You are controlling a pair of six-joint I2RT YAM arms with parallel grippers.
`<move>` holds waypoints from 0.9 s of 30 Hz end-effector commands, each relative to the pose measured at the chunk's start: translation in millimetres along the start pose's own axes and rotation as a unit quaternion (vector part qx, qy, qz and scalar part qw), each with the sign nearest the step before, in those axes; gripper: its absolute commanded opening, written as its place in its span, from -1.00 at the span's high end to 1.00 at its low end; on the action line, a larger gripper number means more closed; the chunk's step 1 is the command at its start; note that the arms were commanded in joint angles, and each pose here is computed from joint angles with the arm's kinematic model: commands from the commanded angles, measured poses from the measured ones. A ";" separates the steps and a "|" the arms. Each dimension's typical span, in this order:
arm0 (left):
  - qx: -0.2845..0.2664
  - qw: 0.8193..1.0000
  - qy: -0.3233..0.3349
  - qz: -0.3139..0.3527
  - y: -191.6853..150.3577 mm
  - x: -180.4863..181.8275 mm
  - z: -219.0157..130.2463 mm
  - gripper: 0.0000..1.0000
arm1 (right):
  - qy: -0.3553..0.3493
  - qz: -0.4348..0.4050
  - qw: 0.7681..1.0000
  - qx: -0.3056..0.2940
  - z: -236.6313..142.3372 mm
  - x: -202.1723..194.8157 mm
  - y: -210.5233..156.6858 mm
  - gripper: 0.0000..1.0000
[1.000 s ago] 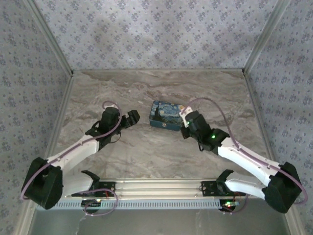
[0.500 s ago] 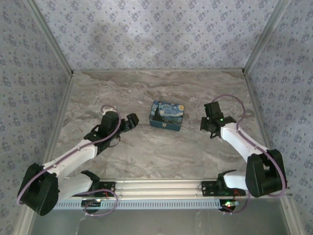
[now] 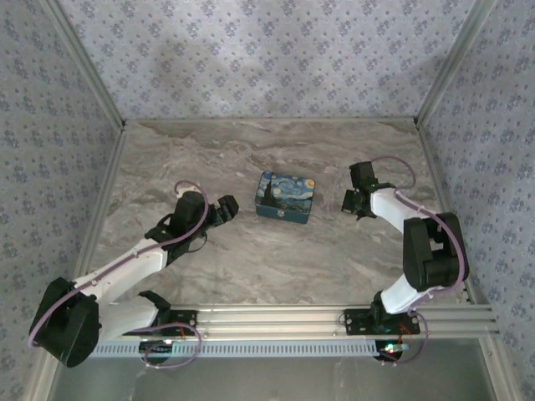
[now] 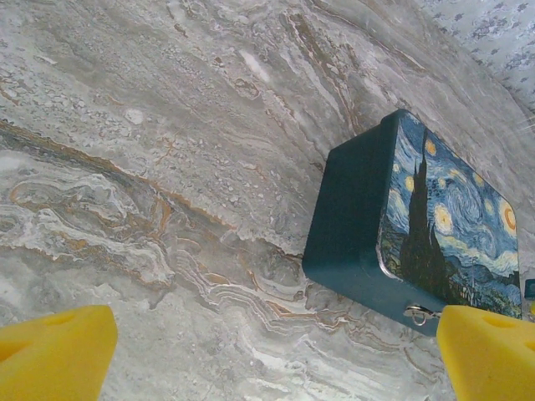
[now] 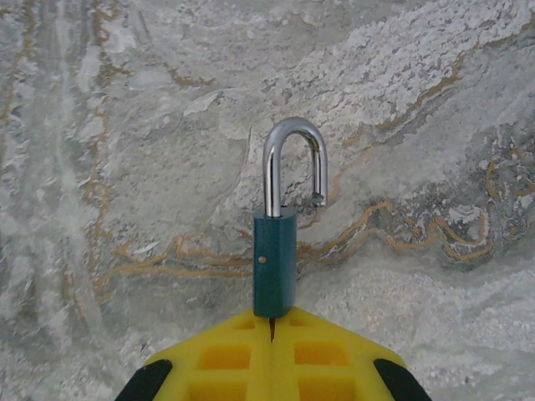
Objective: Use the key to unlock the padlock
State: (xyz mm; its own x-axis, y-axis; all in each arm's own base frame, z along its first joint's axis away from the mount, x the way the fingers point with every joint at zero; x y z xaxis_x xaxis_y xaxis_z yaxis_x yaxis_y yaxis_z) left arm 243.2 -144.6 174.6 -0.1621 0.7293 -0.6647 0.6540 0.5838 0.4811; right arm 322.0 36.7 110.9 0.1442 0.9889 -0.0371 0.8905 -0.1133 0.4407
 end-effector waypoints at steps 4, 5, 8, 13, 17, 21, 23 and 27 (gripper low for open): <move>-0.009 1.000 0.007 -0.002 -0.2 2.9 -1.7 -0.96 | 0.004 0.020 1.000 0.007 9.1 1.9 10.3 1.00; -0.009 1.000 0.007 -0.002 -0.3 3.1 -1.6 -0.96 | 0.004 0.020 1.000 0.009 11.1 2.2 10.0 0.99; -0.010 1.000 0.008 -0.002 0.3 2.8 -1.4 -0.96 | 0.003 0.024 1.000 0.020 16.5 1.0 10.6 0.94; -0.010 1.000 0.008 -0.001 0.4 2.5 -1.6 -0.96 | 0.004 0.027 0.999 0.028 22.9 0.9 10.2 0.84; -0.012 1.000 0.009 0.000 1.5 1.7 -2.1 -0.96 | 0.003 0.031 0.999 0.026 19.2 0.1 12.3 0.54; -0.015 1.000 0.011 0.004 3.5 0.1 -2.5 -0.97 | 0.000 0.034 0.999 0.010 6.3 -2.4 16.5 0.33; -0.018 1.000 0.013 0.009 5.1 -1.3 -2.2 -0.96 | 0.001 0.034 0.999 0.005 -2.2 -3.7 16.5 0.25; -0.026 0.999 0.032 0.024 13.3 -5.4 -2.1 -0.96 | -0.005 0.038 0.999 -0.020 -25.2 -9.8 18.6 -0.05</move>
State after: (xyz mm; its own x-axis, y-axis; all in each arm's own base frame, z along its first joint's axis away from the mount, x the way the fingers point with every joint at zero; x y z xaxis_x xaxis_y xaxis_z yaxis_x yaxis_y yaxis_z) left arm 244.0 -140.4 172.0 -0.1864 0.7514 -0.6330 0.6429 0.5804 0.4997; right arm 332.9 33.7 117.4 0.1919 0.9814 0.0018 0.8832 -0.1735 0.4357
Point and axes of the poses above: each hand's point on the last joint's axis, 136 mm out from that joint toward the fingers, its own z axis out along the fingers, its own x axis along the line the jaws close on, y = z × x, the point moved 7 cm from there along -z, back along the fingers, and after that the axes turned 9 degrees about -z, right-handed, at the moved point
